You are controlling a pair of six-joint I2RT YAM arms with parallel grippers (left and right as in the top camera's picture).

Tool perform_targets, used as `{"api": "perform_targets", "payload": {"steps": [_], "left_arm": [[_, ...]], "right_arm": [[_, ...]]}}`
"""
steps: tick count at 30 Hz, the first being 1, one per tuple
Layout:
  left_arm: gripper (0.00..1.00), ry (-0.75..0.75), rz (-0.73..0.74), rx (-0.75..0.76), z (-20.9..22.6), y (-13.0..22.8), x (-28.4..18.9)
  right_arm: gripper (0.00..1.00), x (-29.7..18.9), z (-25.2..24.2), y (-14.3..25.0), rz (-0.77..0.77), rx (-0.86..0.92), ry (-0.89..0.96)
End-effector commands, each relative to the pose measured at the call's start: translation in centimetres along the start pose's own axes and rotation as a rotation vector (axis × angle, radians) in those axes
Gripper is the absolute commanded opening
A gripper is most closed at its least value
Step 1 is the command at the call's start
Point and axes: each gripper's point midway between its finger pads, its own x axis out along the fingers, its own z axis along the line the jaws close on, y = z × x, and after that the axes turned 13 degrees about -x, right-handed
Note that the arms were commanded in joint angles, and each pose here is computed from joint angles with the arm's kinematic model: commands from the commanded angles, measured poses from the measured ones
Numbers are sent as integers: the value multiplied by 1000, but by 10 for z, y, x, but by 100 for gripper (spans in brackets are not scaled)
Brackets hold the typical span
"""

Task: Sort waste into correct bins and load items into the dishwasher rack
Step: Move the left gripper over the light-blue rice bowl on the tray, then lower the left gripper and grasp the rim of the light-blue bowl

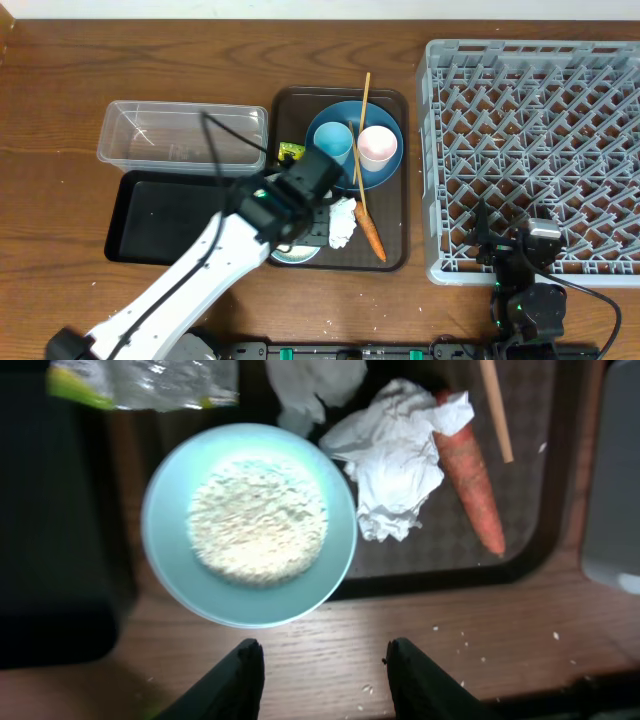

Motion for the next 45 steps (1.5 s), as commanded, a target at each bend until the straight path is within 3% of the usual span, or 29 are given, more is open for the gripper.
{"api": "perform_targets", "payload": {"steps": [1, 10, 45], "left_arm": [[43, -54, 13, -3, -4, 2, 17], [43, -117, 70, 22, -9, 7, 49], [42, -123, -14, 38, -7, -6, 81]], "right_arm": [[99, 0, 3, 1, 2, 3, -13], [99, 0, 3, 1, 2, 3, -13], [99, 0, 3, 1, 2, 3, -13]]}}
